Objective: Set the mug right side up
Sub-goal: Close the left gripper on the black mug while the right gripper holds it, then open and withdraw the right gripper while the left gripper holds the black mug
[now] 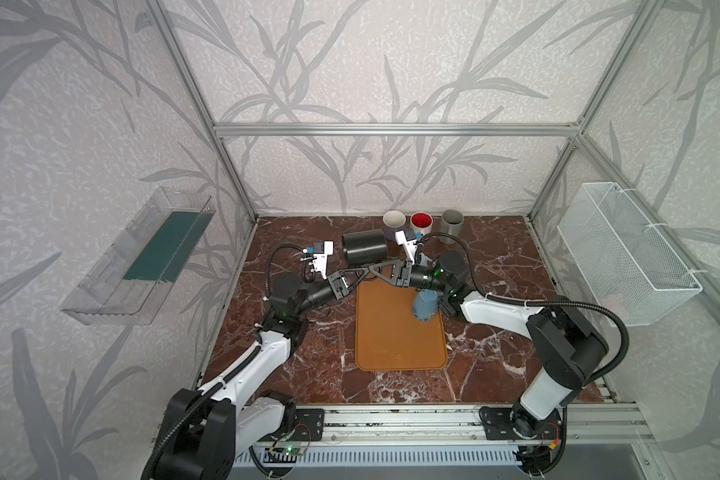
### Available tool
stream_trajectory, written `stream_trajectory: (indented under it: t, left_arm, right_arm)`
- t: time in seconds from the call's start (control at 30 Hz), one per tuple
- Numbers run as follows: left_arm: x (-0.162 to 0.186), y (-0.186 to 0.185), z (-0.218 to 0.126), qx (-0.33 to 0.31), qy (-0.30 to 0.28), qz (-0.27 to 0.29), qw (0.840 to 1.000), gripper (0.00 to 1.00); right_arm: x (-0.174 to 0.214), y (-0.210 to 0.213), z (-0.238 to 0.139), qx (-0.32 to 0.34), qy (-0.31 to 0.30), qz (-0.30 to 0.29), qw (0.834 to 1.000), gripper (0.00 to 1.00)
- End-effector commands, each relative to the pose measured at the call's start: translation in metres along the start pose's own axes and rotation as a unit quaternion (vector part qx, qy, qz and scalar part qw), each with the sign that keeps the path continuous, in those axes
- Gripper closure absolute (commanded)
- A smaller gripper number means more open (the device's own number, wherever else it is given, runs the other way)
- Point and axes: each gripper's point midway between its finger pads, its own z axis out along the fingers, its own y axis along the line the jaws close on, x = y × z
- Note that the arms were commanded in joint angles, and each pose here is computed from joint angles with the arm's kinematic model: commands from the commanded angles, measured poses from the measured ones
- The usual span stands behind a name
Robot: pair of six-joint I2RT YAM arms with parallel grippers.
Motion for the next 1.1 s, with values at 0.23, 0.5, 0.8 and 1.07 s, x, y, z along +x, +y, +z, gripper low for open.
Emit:
stream_trajectory:
  t: [0.23, 0.5, 0.8, 1.07]
  left_arm:
    - [-0.017, -0.023, -0.005, 0.036, -0.028, 0.029, 0.999, 1.0]
    - [-0.025, -0.035, -0.01, 0.058, -0.046, 0.031, 0.997, 1.0]
    - [-0.027, -0.034, -0.012, 0.059, -0.052, 0.025, 0.997, 1.0]
    - [-0.026, -0.018, -0.01, 0.02, -0.041, 0.028, 0.999, 1.0]
  right_arm:
    - [-0.006, 0.028, -0.001, -0.044, -0.022, -0.05, 0.997, 0.89]
    - [-0.005, 0.021, -0.006, -0.036, -0.034, -0.046, 0.998, 0.74]
    - [-0.006, 0.019, -0.01, -0.027, -0.037, -0.048, 0.998, 0.71]
    - [-0.012, 0.01, -0.032, 0.013, -0.045, -0.062, 0.997, 0.71]
